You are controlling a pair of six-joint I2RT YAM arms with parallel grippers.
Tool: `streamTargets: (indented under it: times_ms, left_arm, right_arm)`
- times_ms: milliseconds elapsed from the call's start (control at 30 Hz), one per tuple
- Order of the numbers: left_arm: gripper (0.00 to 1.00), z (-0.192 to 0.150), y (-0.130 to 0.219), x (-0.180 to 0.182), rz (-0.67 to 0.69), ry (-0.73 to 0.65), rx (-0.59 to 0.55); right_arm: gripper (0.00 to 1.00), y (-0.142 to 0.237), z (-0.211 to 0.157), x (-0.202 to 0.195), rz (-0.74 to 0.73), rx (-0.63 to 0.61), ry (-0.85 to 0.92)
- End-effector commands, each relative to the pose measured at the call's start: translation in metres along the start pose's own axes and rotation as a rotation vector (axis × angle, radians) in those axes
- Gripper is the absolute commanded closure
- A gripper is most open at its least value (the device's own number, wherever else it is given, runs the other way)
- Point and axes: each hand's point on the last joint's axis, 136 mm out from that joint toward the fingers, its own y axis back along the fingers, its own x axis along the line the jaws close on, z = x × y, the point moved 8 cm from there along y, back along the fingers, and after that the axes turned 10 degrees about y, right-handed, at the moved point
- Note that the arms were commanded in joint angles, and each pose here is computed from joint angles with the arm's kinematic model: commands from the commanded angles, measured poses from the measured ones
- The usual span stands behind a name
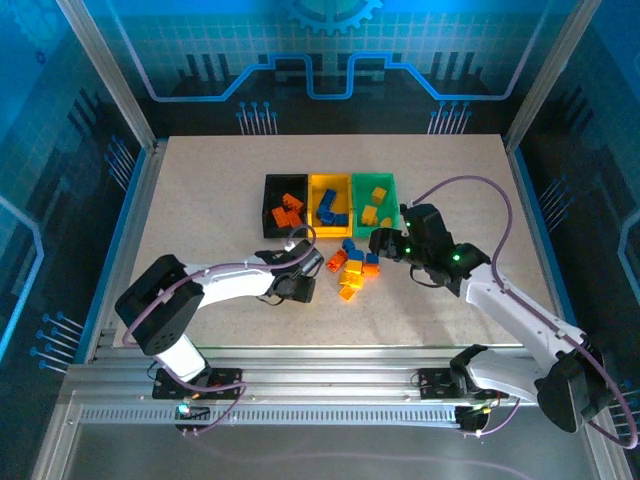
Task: Sort the legos into containers by color
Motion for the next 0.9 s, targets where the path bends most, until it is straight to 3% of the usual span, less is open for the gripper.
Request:
streamTargets:
  times_ms: [0, 167, 333, 567, 867]
  left_arm:
    - [0.50, 0.001, -0.003, -0.002, 0.029, -0.027, -0.004]
    - [0.66, 0.001, 0.000, -0.002, 0.021, -0.018, -0.010]
    - [0.70, 0.013, 0.033, 0.000, -0.045, 0.040, -0.097]
    - [0.69, 0.086, 0.088, 0.025, -0.177, 0.259, -0.316]
    - [0.72, 0.177, 0.066, 0.032, -0.090, 0.339, -0.386]
  right_arm:
    - [0.33, 0.006, 0.003, -0.006, -0.006, -0.029, -0.029]
    - [0.33, 0.009, 0.005, -0.007, -0.006, -0.039, -0.039]
    - [0.33, 0.011, 0.005, -0.007, -0.001, -0.042, -0.046]
    - [0.32, 0.006, 0.003, -0.010, -0.007, -0.035, -0.063]
    - [0.32, 0.004, 0.003, -0.012, -0.013, -0.021, -0.074]
